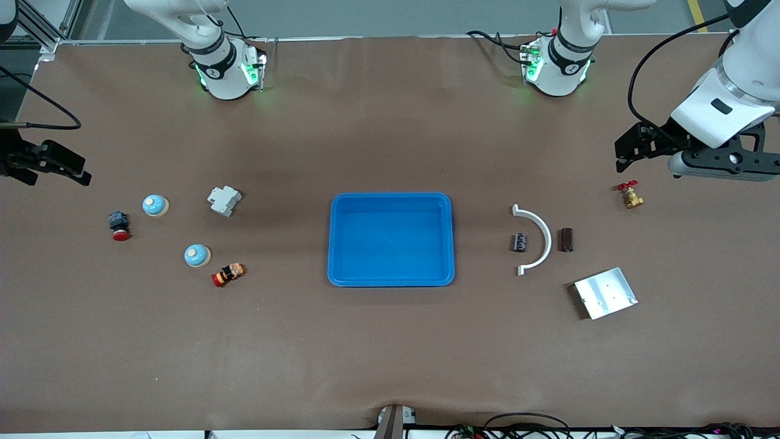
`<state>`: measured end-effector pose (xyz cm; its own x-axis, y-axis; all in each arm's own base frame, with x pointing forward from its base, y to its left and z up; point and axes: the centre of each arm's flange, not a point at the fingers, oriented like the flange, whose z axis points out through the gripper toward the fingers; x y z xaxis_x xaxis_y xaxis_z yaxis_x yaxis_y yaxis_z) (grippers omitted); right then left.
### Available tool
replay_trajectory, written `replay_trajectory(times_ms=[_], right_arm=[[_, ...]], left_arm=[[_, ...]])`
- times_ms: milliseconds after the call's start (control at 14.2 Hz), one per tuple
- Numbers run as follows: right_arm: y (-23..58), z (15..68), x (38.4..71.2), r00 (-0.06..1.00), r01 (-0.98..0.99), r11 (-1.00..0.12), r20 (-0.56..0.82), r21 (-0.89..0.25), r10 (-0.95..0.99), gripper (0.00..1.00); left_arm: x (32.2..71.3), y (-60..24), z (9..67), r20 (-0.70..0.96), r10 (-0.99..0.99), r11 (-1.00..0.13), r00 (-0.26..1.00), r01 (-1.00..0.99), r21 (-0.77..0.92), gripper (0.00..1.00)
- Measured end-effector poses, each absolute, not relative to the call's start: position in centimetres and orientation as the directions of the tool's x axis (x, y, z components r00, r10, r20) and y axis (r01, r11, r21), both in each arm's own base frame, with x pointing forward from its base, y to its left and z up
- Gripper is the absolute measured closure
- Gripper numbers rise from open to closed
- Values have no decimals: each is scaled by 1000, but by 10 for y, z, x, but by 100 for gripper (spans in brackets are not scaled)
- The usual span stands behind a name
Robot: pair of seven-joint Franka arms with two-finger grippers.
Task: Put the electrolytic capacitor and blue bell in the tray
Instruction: 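Move the left gripper over a brown capacitor while the right gripper reaches a blue bell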
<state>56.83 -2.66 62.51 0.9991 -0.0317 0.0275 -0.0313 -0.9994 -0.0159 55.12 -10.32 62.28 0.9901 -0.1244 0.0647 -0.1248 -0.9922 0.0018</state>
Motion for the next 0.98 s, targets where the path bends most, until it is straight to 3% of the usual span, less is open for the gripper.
replay_trajectory(times_ms=[702, 983], right_arm=[[-30, 620, 569, 999, -37, -999, 21, -16, -38, 0], [-45, 561, 590, 998, -59, -998, 8, -12, -59, 0]], left_arm=[[552, -108, 615, 50, -134, -991, 990, -134, 1, 0], [557, -127, 586, 14, -103, -995, 995, -103, 4, 0]])
